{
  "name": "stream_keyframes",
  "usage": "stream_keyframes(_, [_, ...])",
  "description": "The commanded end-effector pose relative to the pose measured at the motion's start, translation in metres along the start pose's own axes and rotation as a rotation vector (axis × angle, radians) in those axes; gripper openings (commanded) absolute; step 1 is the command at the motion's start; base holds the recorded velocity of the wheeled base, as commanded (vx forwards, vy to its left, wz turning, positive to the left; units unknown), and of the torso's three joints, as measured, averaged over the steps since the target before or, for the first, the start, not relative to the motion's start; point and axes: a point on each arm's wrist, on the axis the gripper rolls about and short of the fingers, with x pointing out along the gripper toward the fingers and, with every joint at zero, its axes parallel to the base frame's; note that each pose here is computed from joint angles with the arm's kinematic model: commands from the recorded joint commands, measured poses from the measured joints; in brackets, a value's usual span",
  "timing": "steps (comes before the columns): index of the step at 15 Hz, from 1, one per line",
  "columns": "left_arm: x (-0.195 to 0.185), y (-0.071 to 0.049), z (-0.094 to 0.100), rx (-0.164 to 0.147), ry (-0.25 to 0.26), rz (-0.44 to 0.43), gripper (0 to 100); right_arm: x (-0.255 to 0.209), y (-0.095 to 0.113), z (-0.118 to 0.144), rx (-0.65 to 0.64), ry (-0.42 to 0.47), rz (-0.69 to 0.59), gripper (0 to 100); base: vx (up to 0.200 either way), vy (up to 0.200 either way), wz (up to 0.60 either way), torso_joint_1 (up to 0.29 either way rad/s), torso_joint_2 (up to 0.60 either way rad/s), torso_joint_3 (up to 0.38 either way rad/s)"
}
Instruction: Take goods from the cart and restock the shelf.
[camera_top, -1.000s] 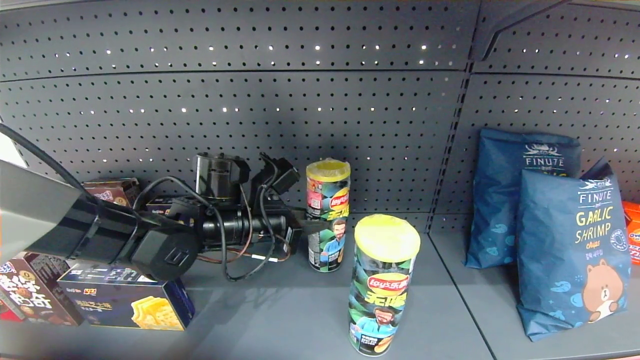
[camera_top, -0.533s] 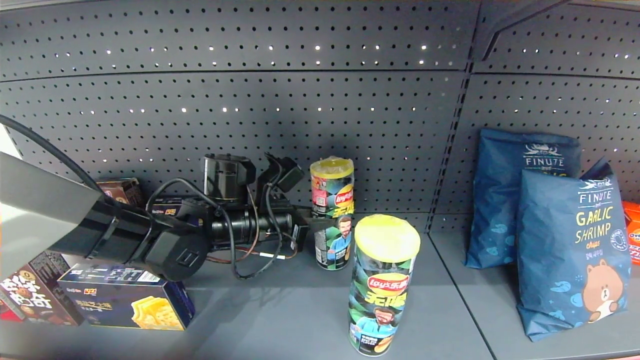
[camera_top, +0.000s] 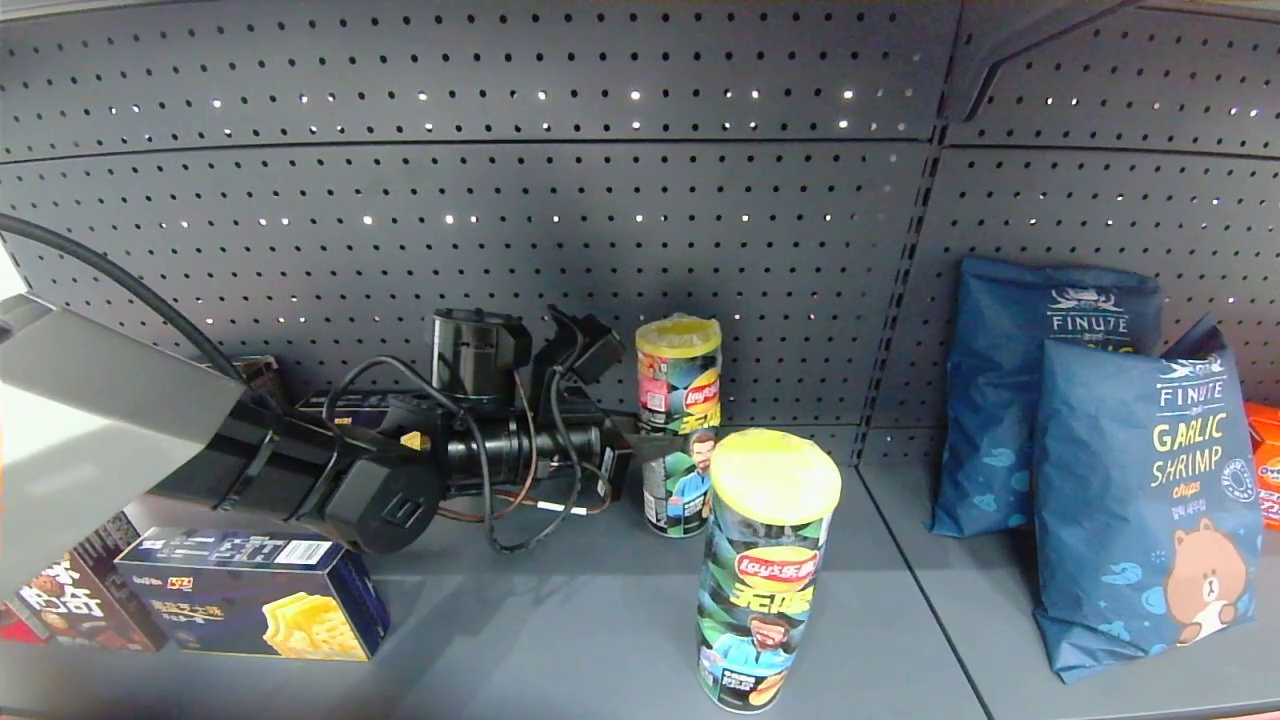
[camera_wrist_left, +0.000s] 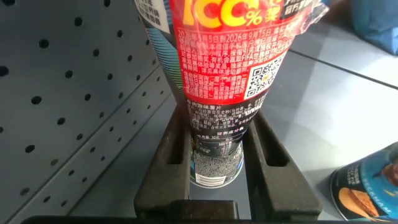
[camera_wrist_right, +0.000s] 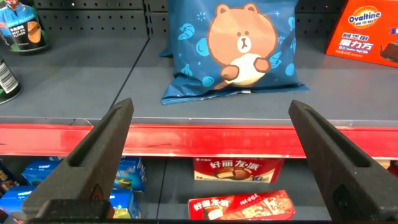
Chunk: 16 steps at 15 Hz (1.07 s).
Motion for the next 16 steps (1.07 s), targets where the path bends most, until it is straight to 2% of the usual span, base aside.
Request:
stream_keyframes(1, [0.002, 0.001, -0.003, -0.005, 0.006, -0.002, 0, 0.0, 0.0, 0.0, 0.0, 0.001, 0.0, 100, 0.0, 0.0, 0.0, 0.0, 0.0, 0.0])
stream_keyframes(10, [0.005, -0.005, -0.01, 0.001, 0.021, -0.017, 0, 0.0, 0.0, 0.0, 0.0, 0.001, 0.0, 100, 0.0, 0.0, 0.0, 0.0, 0.0, 0.0])
stream_keyframes(11, [0.004, -0.006, -0.012, -0.004, 0.027, -0.018, 100, 0.0, 0.0, 0.0, 0.0, 0.001, 0.002, 100, 0.0, 0.0, 0.0, 0.0, 0.0, 0.0])
stream_keyframes(16, [0.001, -0.008, -0.016, -0.009, 0.039, -0.018, 100, 0.0, 0.0, 0.0, 0.0, 0.001, 0.0, 100, 0.0, 0.0, 0.0, 0.0, 0.0, 0.0])
